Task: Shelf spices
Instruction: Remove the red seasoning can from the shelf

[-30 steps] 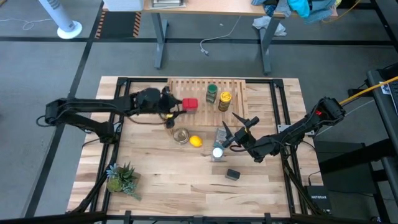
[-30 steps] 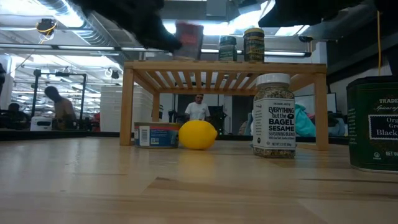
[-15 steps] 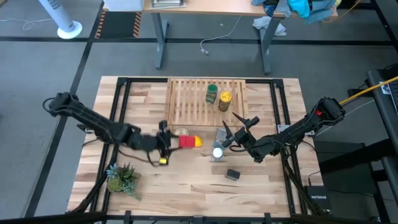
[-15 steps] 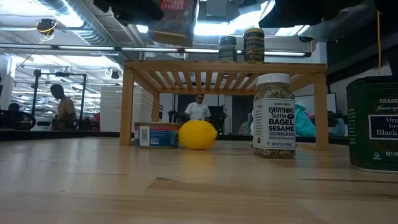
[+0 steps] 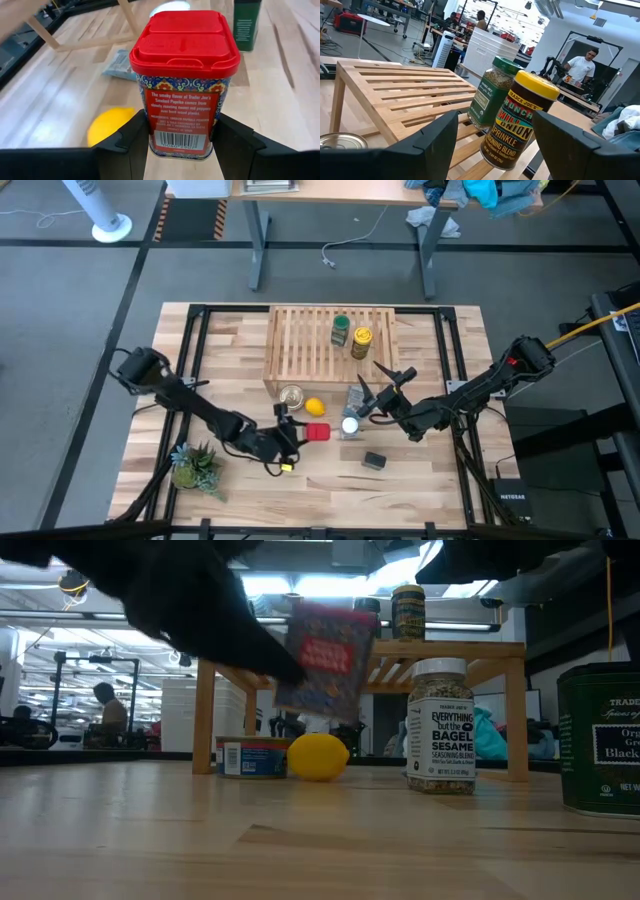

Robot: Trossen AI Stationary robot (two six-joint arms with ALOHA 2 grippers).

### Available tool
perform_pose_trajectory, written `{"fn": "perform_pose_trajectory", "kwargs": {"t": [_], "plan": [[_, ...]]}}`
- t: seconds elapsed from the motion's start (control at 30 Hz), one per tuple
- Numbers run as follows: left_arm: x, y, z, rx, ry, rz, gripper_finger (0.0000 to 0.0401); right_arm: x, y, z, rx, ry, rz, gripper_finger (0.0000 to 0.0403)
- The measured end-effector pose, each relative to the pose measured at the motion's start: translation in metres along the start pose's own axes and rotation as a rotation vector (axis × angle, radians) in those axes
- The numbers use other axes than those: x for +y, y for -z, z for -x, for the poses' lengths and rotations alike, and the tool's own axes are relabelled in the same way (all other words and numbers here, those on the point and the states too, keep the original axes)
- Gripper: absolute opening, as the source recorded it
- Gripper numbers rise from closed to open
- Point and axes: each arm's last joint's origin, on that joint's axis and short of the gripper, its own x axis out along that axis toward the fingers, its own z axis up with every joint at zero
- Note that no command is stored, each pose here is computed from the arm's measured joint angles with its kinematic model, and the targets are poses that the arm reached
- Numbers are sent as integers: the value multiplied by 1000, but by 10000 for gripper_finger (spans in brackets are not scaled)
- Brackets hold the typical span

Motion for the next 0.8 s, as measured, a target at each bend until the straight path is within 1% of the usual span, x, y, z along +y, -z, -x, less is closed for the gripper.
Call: {"fn": "perform_pose_trajectory", "kwargs": {"t": [0.3, 0.57, 0.73, 0.8], "plan": [[-3, 7, -21, -29, 38, 71, 170, 0, 0, 0, 0, -1, 23, 259], [-12, 23, -33, -11, 42, 88, 169, 0, 0, 0, -2, -4, 25, 259], [-10, 28, -41, -10, 39, 93, 169, 1, 0, 0, -15, -31, 24, 259], [-9, 27, -45, -17, 64, 97, 169, 1, 0, 0, -15, -31, 24, 259]]}}
